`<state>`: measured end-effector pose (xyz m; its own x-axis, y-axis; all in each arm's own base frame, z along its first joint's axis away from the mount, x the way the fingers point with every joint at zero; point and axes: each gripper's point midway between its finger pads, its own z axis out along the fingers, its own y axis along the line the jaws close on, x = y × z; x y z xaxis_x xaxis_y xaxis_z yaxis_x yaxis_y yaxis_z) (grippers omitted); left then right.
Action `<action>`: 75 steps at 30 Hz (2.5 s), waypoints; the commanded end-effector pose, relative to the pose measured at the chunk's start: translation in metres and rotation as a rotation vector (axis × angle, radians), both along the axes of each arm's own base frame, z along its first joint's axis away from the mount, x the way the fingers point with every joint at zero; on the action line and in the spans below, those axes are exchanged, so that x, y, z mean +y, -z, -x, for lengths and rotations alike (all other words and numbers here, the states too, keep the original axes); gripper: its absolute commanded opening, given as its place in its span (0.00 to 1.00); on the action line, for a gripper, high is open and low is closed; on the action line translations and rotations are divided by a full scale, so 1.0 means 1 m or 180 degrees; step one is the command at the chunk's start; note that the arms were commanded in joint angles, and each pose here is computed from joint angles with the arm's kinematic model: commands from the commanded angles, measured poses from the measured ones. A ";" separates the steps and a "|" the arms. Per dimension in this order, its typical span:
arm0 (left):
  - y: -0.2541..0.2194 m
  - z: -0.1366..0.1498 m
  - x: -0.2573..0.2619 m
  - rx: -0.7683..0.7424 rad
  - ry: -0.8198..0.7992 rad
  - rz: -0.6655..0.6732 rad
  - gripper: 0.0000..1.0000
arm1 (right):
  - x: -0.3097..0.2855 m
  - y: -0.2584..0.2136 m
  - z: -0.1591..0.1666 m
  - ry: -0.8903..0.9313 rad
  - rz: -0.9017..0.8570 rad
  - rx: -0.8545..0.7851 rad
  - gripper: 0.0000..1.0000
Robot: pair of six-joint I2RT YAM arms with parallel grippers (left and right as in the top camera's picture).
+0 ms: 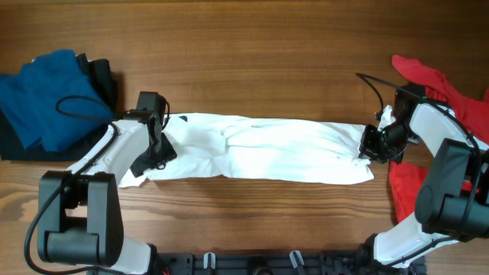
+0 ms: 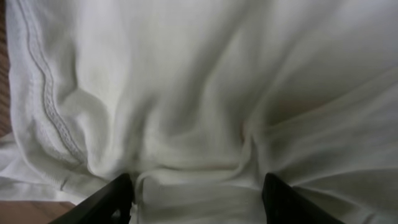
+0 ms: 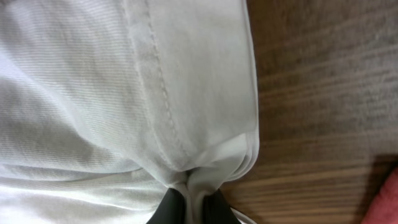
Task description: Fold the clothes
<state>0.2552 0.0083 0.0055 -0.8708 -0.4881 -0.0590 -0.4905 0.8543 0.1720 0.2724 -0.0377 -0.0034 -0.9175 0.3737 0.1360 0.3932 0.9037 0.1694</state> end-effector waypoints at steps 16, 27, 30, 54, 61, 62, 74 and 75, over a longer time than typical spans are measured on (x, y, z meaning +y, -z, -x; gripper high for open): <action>-0.063 -0.017 -0.022 -0.0422 0.0139 0.0339 0.69 | -0.098 -0.046 -0.034 0.0599 0.0844 -0.0271 0.05; -0.063 -0.017 -0.029 -0.0410 0.0142 0.0467 0.69 | -0.065 -0.049 -0.037 0.0362 0.0519 -0.0287 0.04; -0.063 -0.017 -0.029 -0.0410 0.0142 0.0467 0.69 | -0.045 -0.055 -0.040 0.0161 0.0514 -0.0317 0.04; -0.063 -0.015 -0.032 -0.0383 0.0141 0.0522 0.69 | 0.178 -0.083 -0.052 -0.1519 0.0270 -0.1016 0.04; -0.063 -0.014 -0.035 -0.0378 0.0143 0.0584 0.68 | 0.202 -0.081 -0.050 -0.1638 0.0219 -0.1096 0.04; -0.063 -0.014 -0.035 -0.0378 0.0144 0.0584 0.68 | 0.203 -0.081 -0.050 -0.1638 0.0214 -0.1099 0.04; -0.063 -0.014 -0.035 -0.0379 0.0144 0.0584 0.69 | 0.220 -0.083 -0.047 -0.1695 0.0001 -0.1133 0.06; -0.063 -0.014 -0.035 -0.0379 0.0143 0.0584 0.69 | 0.220 -0.083 -0.047 -0.1699 -0.0013 -0.1131 0.06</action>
<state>0.2666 -0.0235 0.0637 -0.8762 -0.4771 -0.0686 -0.4764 0.8788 -0.0274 0.3194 0.1730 0.0748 -0.9671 -0.1478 -0.2072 -0.1849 0.9675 0.1727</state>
